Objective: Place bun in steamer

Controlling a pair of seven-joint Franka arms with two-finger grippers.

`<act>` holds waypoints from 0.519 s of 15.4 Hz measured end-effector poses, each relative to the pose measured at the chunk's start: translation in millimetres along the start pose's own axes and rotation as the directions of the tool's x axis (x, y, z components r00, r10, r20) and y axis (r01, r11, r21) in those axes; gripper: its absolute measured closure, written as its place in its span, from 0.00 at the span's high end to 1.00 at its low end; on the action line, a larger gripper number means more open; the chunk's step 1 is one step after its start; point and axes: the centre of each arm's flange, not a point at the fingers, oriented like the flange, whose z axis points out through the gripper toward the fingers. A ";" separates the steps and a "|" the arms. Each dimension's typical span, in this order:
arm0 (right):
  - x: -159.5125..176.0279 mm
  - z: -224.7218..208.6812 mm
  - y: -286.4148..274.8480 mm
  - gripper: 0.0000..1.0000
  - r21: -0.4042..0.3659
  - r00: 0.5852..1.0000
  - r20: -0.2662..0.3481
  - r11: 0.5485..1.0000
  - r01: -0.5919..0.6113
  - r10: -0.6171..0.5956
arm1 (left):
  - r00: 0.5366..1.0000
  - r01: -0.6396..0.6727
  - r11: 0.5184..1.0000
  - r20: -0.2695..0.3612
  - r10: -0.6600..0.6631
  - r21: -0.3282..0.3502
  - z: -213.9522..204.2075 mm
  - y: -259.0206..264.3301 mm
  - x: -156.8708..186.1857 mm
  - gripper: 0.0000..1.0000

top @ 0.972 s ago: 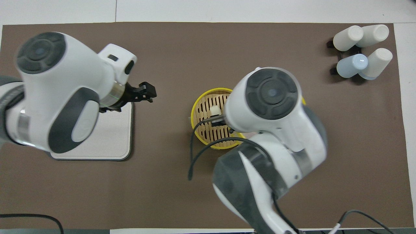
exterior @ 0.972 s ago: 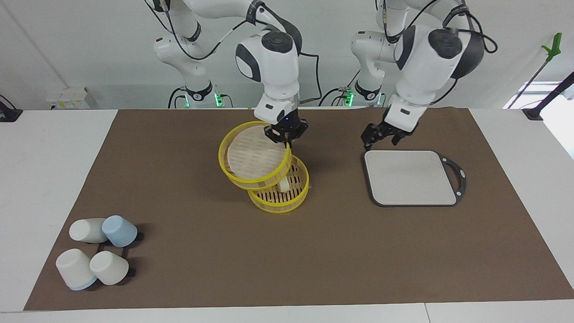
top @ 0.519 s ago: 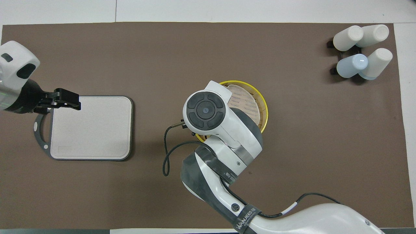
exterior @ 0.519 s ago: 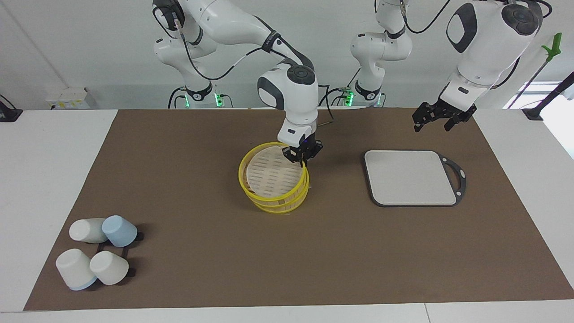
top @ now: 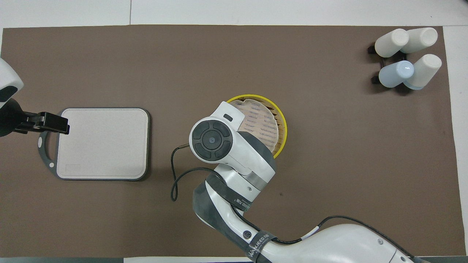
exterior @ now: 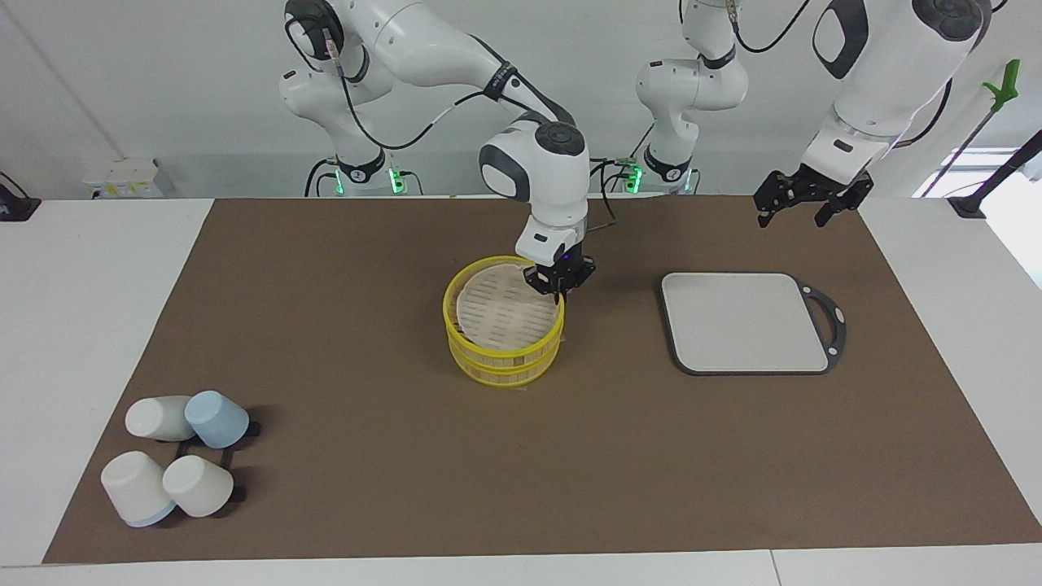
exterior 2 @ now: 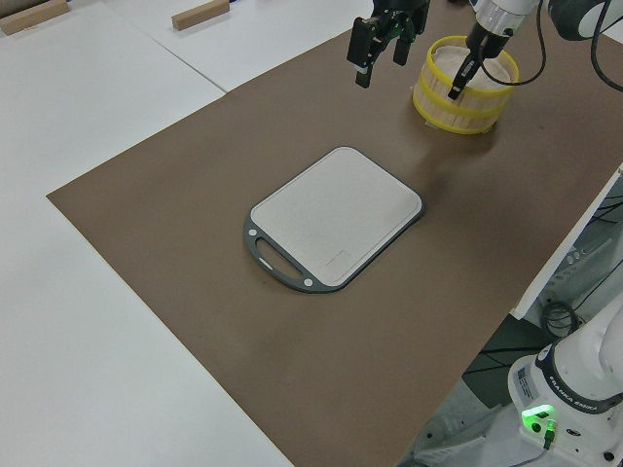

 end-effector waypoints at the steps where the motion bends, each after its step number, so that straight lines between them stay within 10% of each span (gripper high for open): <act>1: 0.0 0.0 0.3 0.09 0.000 1.000 -0.001 1.000 0.000 0.000 | 1.000 -0.001 1.000 -0.005 0.001 0.001 -2.8 -4.4 -1.0 1.00; 5: 0.0 4.3 0.3 0.14 0.009 1.000 -0.004 1.000 -0.013 0.013 | 1.000 0.008 1.000 -0.006 -0.008 -0.001 -4.6 -18.8 -2.6 1.00; 8: -1.0 2.8 -3.2 0.36 0.016 1.000 -0.005 1.000 -0.021 0.021 | 1.000 0.010 1.000 -0.003 -0.010 -0.001 -3.2 -20.8 -1.4 1.00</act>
